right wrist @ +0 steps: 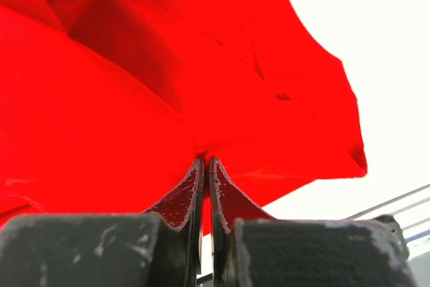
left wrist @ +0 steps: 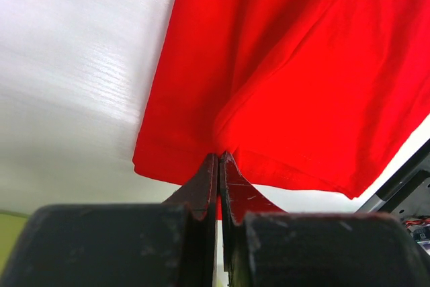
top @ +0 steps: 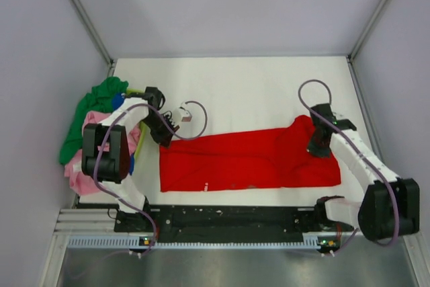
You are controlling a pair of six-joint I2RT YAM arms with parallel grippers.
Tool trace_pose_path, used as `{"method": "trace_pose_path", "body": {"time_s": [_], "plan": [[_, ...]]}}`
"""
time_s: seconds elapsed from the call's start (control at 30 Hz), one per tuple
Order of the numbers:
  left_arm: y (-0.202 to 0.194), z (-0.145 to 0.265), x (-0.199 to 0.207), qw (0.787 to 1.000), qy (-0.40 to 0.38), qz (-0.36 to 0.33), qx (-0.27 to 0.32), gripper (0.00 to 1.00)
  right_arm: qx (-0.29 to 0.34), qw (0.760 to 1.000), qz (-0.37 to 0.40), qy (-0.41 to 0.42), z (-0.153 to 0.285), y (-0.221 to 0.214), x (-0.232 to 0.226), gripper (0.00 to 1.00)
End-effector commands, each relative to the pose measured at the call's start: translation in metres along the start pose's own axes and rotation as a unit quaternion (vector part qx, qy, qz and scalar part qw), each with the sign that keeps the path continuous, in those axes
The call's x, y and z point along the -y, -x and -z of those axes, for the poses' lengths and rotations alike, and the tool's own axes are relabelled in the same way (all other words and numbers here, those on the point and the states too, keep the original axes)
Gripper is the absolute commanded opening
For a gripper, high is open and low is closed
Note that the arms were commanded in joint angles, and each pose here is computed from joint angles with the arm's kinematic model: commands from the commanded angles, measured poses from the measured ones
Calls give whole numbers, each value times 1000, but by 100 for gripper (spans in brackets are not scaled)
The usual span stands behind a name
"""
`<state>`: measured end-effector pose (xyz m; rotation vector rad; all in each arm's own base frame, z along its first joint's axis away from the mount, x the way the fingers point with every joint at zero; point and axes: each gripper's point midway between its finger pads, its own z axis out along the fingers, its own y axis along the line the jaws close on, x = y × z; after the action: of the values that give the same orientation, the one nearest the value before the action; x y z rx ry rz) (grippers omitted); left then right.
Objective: Fold and stack the t-shirts
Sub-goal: Fold the other side of the tshirt into a rectangle
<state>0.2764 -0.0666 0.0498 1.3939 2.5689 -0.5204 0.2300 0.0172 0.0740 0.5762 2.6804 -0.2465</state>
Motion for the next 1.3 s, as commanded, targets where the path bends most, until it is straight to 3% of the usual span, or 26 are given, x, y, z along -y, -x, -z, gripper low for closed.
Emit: {"method": "trace_pose_path", "body": {"time_s": [0.0, 0.17, 0.33, 0.57, 0.77, 1.13, 1.27], "plan": [[5, 12, 2, 999, 15, -30, 13, 0, 0, 992, -119, 42, 9, -6, 13, 0], [33, 25, -25, 996, 74, -13, 54, 0, -1, 985, -162, 66, 11, 3, 10, 0], [69, 49, -52, 987, 124, -9, 99, 0, 18, 980, -170, 105, 28, 40, -3, 0], [81, 65, -70, 982, 158, -21, 103, 0, 60, 975, -166, 134, 59, 91, -2, 0], [59, 51, -54, 988, 131, -29, 73, 0, 10, 976, -160, 149, 62, 57, -4, 0], [-1, 20, -2, 996, 46, -72, 8, 0, -33, 982, -161, 93, 49, -2, 25, 0], [-9, 13, 0, 996, 36, -76, -6, 10, -29, 984, -156, 75, 44, -2, 30, 0]]}}
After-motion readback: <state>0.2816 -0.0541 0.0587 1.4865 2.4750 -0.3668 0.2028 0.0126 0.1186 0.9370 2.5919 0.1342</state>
